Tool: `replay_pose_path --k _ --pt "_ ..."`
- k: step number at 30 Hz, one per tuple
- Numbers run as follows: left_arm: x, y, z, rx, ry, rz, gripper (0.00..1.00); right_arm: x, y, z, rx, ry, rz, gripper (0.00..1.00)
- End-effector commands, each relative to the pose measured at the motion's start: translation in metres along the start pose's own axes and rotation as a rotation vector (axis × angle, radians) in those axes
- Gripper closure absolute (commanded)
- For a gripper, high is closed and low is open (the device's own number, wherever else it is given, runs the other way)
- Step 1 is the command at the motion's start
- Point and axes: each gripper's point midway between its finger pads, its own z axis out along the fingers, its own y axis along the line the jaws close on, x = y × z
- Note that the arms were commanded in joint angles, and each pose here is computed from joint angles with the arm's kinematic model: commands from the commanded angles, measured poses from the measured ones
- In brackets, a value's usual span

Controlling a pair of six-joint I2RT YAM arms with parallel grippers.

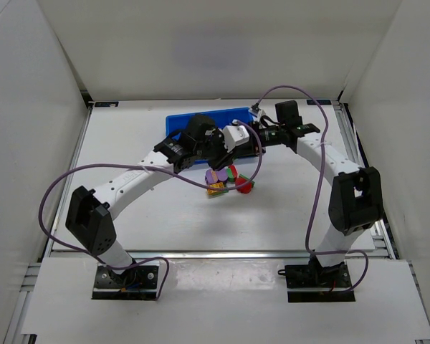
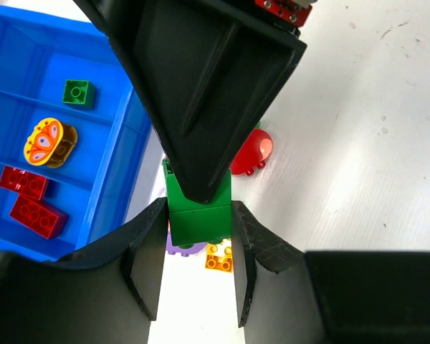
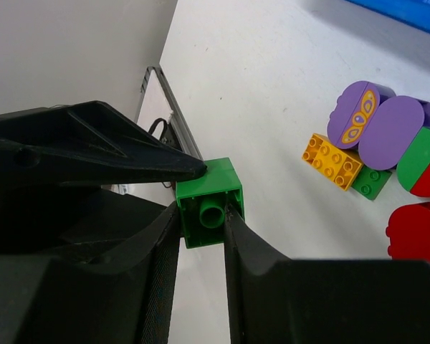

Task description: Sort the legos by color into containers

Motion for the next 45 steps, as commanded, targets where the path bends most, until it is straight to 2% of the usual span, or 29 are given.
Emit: replay_pose_path --k 1,4,17,25,30,38,45 --pt "-0.026 0.009 -0.021 -0.06 -0.093 0.034 0.69 0.011 0.026 -0.011 -0.076 0.024 -0.027 0.97" --pt "-0.021 0.006 -0.022 -0.055 -0.084 0.033 0.69 0.008 0.023 -0.023 -0.064 -0.006 -0.027 1.0" --pt "0.01 -0.014 -0.025 -0.002 -0.015 0.01 0.69 -0.006 0.009 -0.069 0.011 -0.123 -0.036 1.0" --pt "-0.007 -0.006 -0.025 -0.021 -0.05 0.023 0.69 -0.019 -0.017 -0.071 0.15 -0.159 -0.074 1.0" --pt "-0.036 0.013 -0.025 -0.052 -0.105 -0.006 0.68 -0.065 -0.051 -0.076 0.342 -0.22 -0.124 1.0" --pt "-0.057 0.029 -0.031 -0.086 -0.143 -0.049 0.68 -0.131 -0.1 -0.054 0.436 -0.229 -0.262 1.0" --pt "-0.061 0.045 -0.038 -0.123 -0.155 -0.072 0.67 -0.137 -0.145 -0.021 0.467 -0.162 -0.288 0.97"
